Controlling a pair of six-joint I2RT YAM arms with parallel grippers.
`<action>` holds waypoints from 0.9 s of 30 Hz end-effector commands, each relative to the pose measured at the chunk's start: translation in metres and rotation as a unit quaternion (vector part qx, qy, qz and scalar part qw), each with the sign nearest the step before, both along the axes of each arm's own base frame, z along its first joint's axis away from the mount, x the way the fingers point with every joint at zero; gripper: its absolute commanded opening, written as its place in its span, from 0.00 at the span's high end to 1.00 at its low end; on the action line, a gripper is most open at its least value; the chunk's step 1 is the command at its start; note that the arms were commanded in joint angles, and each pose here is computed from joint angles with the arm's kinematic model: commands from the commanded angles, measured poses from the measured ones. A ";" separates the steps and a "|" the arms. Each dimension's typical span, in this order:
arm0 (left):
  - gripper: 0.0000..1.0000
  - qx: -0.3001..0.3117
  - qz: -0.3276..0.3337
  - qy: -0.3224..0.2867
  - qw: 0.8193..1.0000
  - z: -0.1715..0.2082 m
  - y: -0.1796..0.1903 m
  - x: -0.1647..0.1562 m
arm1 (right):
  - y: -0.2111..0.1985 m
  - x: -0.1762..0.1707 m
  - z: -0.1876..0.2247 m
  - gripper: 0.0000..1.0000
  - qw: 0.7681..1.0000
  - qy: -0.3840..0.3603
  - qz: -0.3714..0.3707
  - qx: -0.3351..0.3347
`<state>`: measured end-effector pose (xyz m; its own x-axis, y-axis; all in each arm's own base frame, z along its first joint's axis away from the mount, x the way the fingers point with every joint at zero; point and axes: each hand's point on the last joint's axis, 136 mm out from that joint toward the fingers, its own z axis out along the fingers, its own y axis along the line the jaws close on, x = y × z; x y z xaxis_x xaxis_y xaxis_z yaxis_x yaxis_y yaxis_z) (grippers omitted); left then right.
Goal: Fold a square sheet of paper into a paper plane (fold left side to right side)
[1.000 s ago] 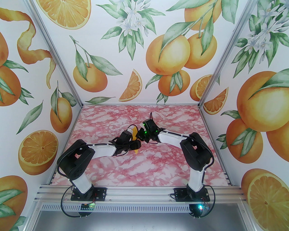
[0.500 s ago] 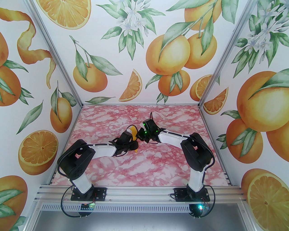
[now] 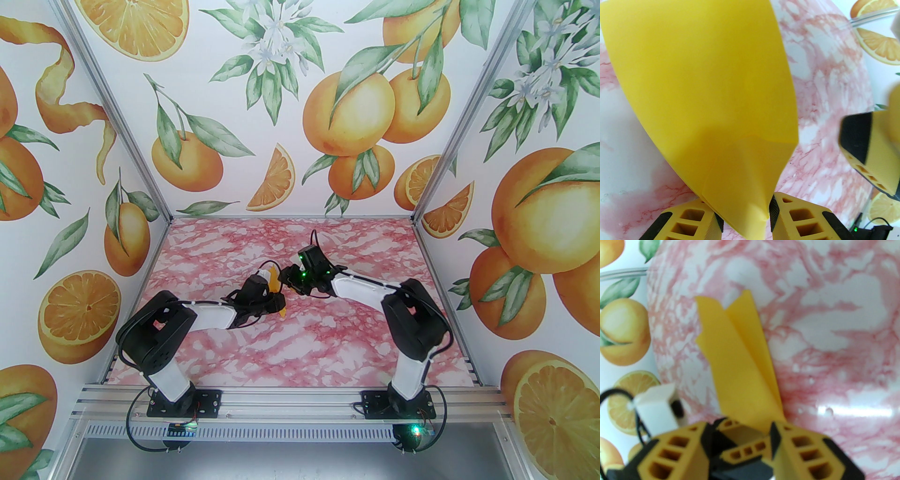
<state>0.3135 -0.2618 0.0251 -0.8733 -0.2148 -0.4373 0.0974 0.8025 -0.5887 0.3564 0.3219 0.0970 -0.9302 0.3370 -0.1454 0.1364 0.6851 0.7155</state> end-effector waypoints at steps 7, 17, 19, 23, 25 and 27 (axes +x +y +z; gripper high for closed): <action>0.63 -0.051 -0.021 0.023 0.998 -0.007 0.004 -0.009 | -0.007 -0.013 -0.008 0.63 0.998 -0.012 0.061 0.006; 0.65 -0.088 -0.016 0.034 0.995 -0.014 0.011 -0.008 | -0.002 -0.027 -0.032 0.67 0.996 0.002 0.092 -0.003; 0.65 -0.092 -0.014 0.036 0.995 -0.015 0.012 -0.008 | 0.000 -0.030 -0.036 0.67 0.995 0.005 0.097 -0.006; 0.65 -0.089 -0.017 0.040 0.995 -0.017 0.013 -0.010 | 0.005 -0.030 -0.039 0.67 0.995 0.005 0.103 0.000; 0.66 -0.085 -0.019 0.040 0.995 -0.017 0.013 -0.011 | 0.008 -0.028 -0.039 0.66 0.995 0.006 0.104 0.005; 0.65 -0.080 -0.022 0.040 0.996 -0.017 0.014 -0.012 | 0.010 -0.025 -0.038 0.63 0.994 0.002 0.106 0.006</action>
